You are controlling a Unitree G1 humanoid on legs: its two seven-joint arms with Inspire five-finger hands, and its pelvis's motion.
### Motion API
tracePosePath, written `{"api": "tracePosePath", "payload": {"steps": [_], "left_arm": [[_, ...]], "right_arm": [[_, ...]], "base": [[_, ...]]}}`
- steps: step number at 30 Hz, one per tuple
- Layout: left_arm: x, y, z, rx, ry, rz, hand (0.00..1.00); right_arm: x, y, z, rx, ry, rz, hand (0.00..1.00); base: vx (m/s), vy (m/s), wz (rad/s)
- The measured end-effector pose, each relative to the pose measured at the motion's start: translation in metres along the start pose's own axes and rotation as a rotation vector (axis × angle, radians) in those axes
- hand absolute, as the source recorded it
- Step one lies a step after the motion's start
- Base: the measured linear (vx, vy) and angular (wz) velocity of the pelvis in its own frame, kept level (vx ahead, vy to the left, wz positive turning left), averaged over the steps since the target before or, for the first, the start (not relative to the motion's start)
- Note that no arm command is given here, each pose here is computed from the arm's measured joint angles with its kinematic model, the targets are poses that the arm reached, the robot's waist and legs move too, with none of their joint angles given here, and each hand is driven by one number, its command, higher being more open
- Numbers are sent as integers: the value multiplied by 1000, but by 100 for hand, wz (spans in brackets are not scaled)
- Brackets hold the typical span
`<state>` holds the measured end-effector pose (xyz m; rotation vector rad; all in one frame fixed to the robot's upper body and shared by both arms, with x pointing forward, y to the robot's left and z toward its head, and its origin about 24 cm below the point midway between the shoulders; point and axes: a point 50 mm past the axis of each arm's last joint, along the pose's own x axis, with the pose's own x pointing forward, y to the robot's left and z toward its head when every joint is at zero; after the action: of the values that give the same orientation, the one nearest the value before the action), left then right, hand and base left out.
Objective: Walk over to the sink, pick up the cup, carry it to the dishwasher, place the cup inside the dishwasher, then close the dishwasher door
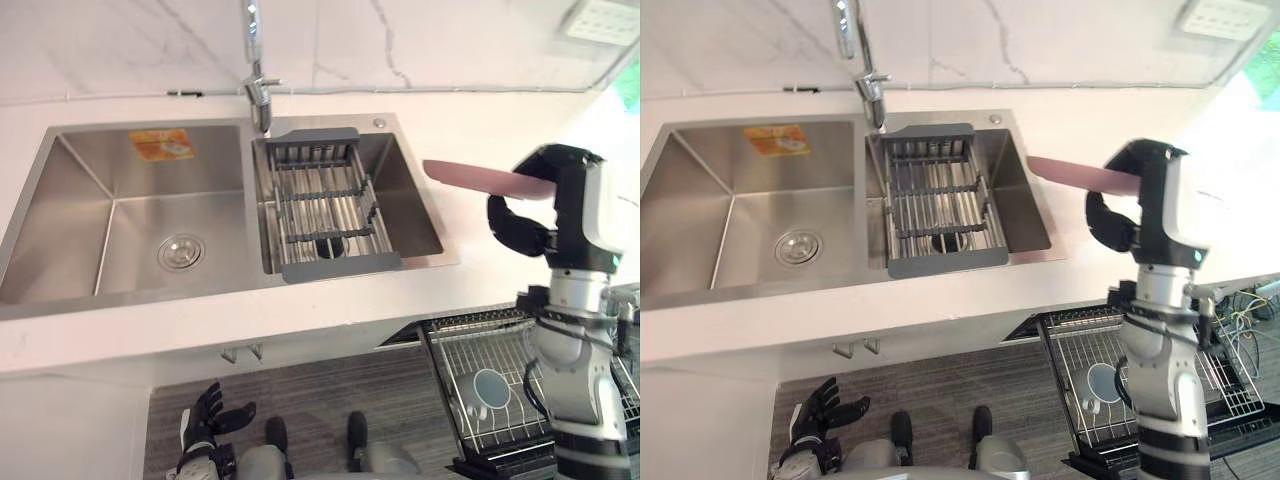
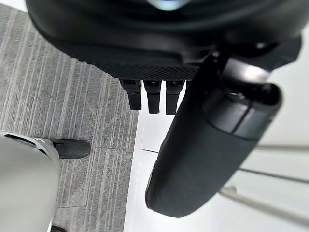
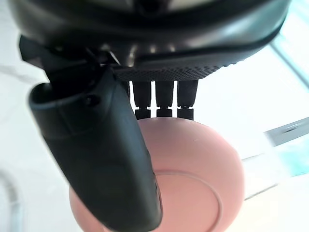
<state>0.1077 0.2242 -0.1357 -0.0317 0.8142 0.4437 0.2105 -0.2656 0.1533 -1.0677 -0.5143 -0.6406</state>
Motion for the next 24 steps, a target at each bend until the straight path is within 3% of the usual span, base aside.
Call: {"api": "tracePosePath", "payload": {"steps": [11,17,24], "left_arm": [[-9,-13,-21,-8,70,-27,90],[-10,-30,-17,-47,56,-59,90],[-3,-39,6,-38,-37,-95,90]], "right_arm": [[-101,-34,-101,-242,715,-59,30],[-103,-40,-105,-236,755,-122,30],[-51,-22,-96,-124,622,-167,30]], "base": [[1,7,-47],[-28,5,-40],[-33,-28,-21]]}}
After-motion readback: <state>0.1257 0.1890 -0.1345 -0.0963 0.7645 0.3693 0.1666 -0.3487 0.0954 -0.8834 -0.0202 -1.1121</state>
